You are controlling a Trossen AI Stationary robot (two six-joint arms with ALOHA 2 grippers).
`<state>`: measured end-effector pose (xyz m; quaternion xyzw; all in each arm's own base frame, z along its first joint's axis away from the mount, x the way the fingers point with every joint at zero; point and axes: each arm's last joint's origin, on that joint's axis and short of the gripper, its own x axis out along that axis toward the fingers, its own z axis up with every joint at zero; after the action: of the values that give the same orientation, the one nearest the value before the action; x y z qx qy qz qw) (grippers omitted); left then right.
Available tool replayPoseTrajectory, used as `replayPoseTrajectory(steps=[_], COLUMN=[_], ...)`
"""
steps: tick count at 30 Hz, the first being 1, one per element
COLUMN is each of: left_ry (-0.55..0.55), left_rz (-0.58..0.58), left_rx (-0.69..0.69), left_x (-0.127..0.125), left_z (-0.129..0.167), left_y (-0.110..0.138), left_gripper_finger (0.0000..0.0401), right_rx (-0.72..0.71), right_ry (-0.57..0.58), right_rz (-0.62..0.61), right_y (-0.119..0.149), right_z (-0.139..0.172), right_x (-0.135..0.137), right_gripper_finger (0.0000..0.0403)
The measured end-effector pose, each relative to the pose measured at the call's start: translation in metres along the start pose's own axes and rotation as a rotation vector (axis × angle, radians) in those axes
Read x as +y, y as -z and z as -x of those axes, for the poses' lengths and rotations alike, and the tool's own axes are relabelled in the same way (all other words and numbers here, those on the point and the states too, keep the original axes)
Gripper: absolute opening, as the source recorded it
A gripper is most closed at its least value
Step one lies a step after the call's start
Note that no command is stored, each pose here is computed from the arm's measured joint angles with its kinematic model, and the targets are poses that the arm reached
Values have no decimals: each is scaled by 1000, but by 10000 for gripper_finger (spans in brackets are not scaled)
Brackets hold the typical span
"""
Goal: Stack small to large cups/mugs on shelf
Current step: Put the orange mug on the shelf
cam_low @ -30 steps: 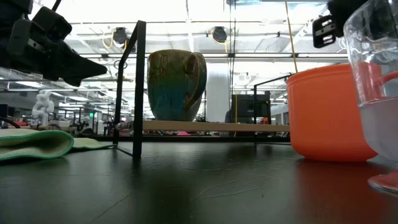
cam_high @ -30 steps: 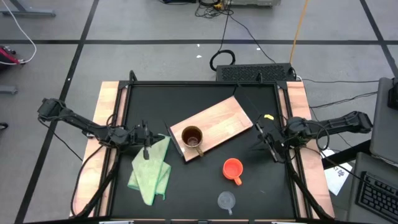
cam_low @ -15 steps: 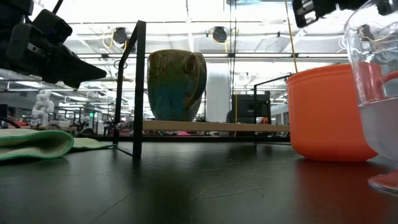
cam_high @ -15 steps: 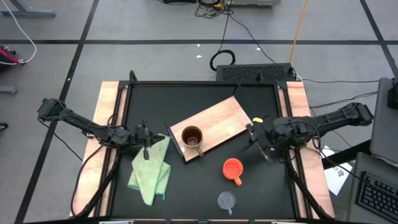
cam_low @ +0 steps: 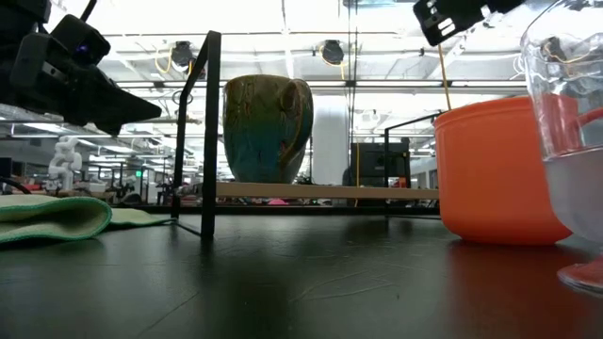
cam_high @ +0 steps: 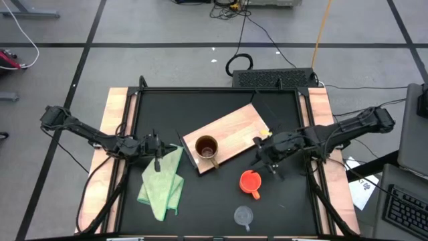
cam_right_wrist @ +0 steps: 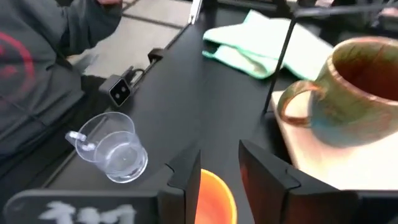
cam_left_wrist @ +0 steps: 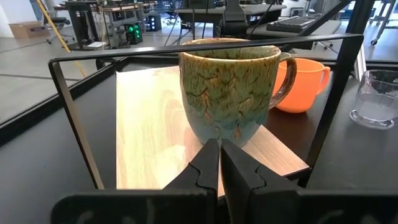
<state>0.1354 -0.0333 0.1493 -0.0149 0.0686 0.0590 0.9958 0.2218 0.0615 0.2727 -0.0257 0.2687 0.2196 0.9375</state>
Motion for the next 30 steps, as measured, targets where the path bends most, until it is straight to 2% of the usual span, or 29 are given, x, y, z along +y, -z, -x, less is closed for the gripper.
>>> replayPoseTrajectory(steps=[14,19,25,30], left_ry=[-1,-1,-2,-2], left_rz=[21,27,29,41], left_rx=[0,-1,-2,-2], left_x=[0,0,0,0], left_z=[0,0,0,0], left_y=[0,0,0,0], left_gripper_finger=[19,19,19,19], right_rx=[290,351,350,370], right_ry=[65,66,64,64], right_rz=[-171,-179,-167,-157], right_y=[9,15,15,22], right_z=[-20,-22,-22,-36], right_x=[-1,-1,-1,-4], right_gripper_finger=[195,203,203,203])
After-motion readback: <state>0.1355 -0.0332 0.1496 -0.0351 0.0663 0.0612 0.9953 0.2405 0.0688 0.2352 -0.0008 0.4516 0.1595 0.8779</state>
